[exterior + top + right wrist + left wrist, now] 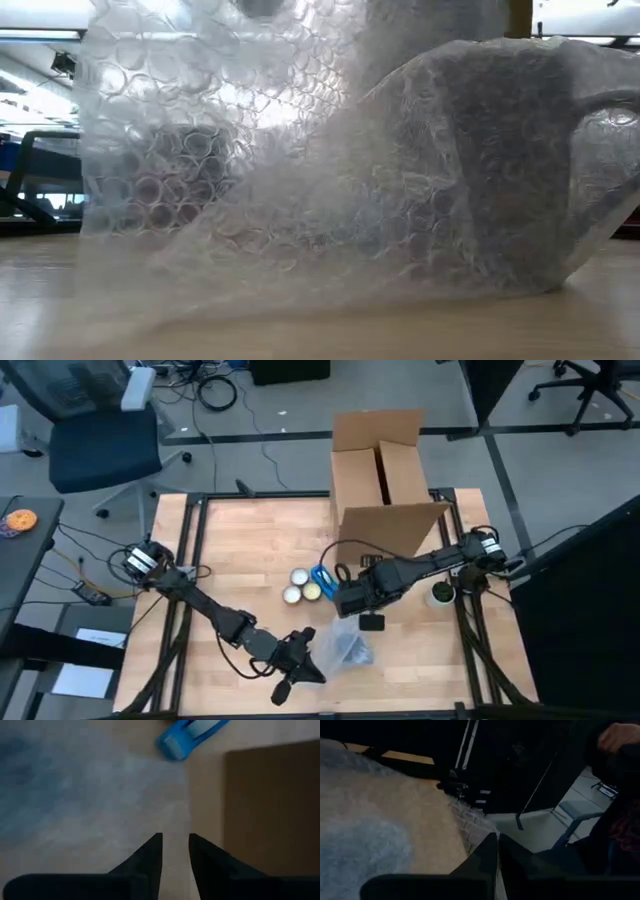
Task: Wrap mug
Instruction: Wrap the purple mug with the transparent bubble wrap
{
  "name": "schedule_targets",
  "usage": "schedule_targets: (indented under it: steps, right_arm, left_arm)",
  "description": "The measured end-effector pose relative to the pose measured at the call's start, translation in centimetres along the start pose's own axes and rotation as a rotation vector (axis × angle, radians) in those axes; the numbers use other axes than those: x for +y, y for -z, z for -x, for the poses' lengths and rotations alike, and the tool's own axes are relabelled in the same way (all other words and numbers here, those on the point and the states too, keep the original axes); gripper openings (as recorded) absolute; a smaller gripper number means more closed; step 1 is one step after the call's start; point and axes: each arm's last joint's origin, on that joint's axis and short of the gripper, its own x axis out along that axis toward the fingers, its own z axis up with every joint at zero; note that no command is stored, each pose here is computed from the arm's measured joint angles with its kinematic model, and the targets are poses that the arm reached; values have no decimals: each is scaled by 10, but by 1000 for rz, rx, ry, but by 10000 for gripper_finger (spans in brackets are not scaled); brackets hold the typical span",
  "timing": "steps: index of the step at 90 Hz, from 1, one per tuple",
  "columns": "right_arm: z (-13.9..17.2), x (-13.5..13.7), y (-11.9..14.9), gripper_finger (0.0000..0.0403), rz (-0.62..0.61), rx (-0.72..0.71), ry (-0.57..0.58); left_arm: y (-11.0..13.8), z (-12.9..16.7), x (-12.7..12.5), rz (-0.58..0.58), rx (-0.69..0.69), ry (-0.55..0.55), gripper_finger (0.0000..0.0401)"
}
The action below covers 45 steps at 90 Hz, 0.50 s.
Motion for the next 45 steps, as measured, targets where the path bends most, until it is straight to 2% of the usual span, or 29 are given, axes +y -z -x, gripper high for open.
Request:
schedule_targets:
  steps: [18,25,30,40,45]
  right_arm:
    - [6,28,10,73,69,34,-137]
    - [8,37,15,73,130,42,-172]
    - [9,40,17,73,156,23,-115]
    - [12,39,20,73,163,-57,109]
    - [13,38,18,73,163,-84,157]
  left_arm:
    - [0,0,0,0,1,1,0]
    - [0,0,-1,3,15,43,0]
    - [-1,0,-3,4,18,82,0]
    - [-4,2,-6,3,22,130,0]
    - [-7,2,-8,1,24,155,0]
